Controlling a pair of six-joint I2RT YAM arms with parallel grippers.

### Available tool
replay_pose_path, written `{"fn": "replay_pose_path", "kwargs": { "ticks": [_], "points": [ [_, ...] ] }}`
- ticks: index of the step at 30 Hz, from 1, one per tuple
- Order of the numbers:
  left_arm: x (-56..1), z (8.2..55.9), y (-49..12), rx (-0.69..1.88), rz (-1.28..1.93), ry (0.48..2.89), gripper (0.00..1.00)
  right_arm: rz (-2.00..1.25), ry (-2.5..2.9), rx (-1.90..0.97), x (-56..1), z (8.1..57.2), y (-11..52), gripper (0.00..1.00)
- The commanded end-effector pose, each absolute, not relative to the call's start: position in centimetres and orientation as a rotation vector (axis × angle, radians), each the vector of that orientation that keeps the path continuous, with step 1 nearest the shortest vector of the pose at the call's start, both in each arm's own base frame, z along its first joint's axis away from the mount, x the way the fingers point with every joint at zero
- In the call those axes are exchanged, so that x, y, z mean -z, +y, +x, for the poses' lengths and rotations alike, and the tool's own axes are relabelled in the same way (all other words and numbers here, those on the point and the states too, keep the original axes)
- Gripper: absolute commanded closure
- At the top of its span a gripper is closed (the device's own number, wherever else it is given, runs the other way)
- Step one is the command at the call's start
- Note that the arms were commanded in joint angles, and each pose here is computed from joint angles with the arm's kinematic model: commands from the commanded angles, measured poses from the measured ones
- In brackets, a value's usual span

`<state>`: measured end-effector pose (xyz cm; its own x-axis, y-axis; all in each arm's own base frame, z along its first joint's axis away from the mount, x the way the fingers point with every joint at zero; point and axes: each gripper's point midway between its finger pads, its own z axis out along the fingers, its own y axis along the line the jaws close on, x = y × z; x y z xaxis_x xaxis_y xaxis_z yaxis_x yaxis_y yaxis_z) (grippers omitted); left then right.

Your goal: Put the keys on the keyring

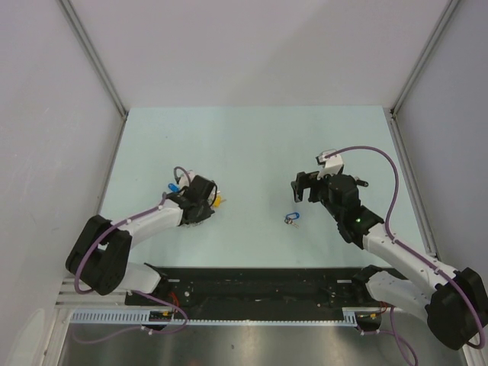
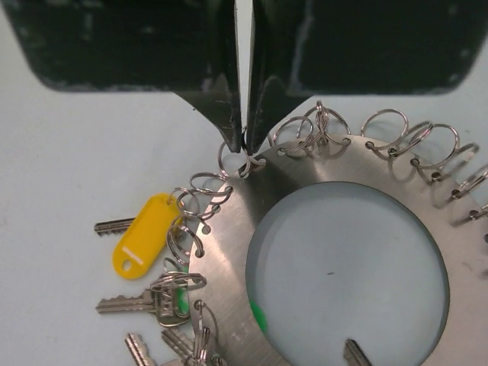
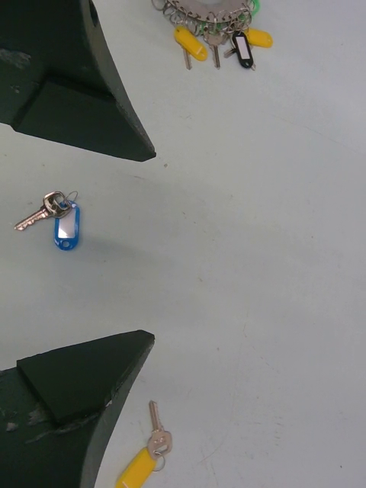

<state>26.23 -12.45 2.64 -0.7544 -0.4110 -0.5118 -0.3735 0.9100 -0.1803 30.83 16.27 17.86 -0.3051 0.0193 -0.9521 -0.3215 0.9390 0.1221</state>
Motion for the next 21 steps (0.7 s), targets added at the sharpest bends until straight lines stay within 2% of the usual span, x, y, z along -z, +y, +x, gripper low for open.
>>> {"fn": "replay_pose_path", "kwargs": {
  "ticks": [1, 8, 13, 17, 21],
  "points": [
    [-3.2, 26.1, -14.4, 0.168, -0.573, 2.499, 0.99, -0.227, 1.814, -0.35, -18.8, 31.3, 16.5, 0.01],
    [-4.5, 25.8, -17.0, 0.291, -0.569, 2.489, 0.98, -0.237, 1.818, -0.353, -18.6, 31.3, 16.6, 0.02],
    [-5.8, 25.8, -17.4, 0.275, -0.471, 2.504, 0.79, -0.252, 1.814, -0.362, -18.7, 31.2, 16.8, 0.02],
    [-8.3, 26.6, -16.8, 0.198, -0.226, 2.488, 0.58, -0.259, 1.811, -0.368, -18.8, 31.1, 16.8, 0.02],
    [-9.3, 26.3, -15.3, 0.013, 0.234, 2.544, 0.53, -0.292, 1.806, -0.394, -18.9, 30.8, 17.5, 0.02]
  ]
}}
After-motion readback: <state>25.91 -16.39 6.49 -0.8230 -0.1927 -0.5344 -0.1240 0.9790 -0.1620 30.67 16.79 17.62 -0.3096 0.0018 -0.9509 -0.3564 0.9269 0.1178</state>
